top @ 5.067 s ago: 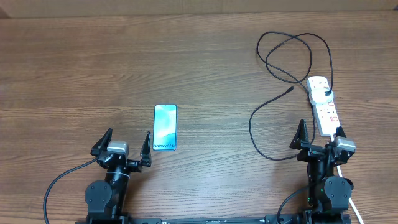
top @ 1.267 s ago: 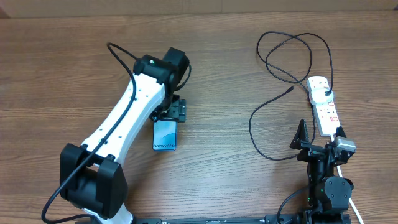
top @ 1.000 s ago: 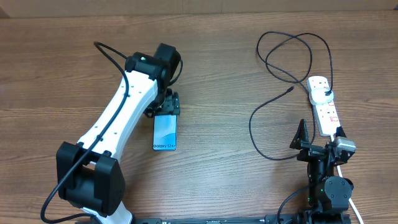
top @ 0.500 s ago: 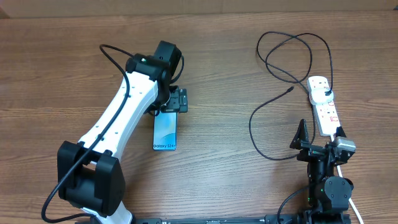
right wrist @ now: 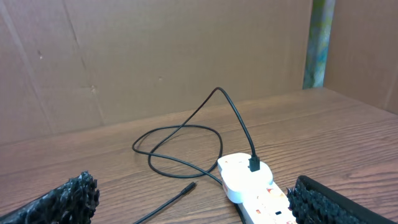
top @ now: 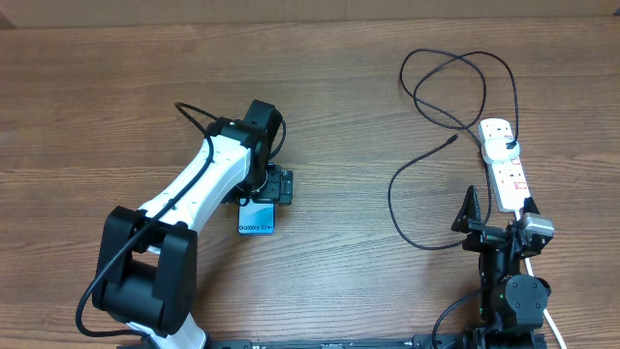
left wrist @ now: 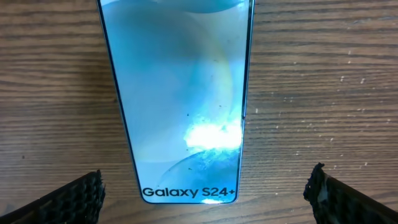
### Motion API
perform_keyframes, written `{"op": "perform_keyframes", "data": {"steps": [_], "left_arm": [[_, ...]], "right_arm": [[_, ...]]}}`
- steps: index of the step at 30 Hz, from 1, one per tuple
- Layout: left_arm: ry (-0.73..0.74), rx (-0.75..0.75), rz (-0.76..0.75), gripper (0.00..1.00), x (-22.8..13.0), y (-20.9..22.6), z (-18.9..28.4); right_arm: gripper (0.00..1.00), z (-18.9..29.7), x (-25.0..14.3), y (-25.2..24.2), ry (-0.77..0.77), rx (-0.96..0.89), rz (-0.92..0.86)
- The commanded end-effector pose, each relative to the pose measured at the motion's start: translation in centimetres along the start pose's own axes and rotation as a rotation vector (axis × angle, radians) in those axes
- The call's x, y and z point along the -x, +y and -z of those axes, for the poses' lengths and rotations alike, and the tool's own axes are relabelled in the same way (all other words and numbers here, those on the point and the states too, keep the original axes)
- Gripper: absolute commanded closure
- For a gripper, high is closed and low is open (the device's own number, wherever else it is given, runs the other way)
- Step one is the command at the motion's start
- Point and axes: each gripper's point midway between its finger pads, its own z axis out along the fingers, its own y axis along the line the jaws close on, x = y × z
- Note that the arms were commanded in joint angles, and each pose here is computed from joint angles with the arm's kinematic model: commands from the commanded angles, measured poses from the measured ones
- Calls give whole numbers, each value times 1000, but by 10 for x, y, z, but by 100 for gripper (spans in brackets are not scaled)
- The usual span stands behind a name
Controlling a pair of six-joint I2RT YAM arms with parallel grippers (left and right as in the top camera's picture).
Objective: Plug charger to phone and switch on socket
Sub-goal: 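Lower the left gripper onto the phone's top edge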
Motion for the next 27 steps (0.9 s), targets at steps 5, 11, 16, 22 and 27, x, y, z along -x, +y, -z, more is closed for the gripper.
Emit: {"op": "perform_keyframes", "data": {"steps": [5, 11, 16, 22, 27], "left_arm": [[-12, 81, -21, 1, 1, 13, -4], [-35, 55, 14, 1, 4, 10, -15], [-36, 51, 13, 1, 3, 9, -17], [-54, 48, 14, 0, 7, 8, -17], [-70, 42, 15, 1, 12, 7, -17]], "right_arm": [[0, 0, -1, -2, -9, -7, -4], [0, 0, -1, -2, -9, -7, -4], [0, 0, -1, -2, -9, -7, -4], [0, 0, -1, -2, -9, -7, -4], [0, 0, -1, -2, -9, -7, -4]]}}
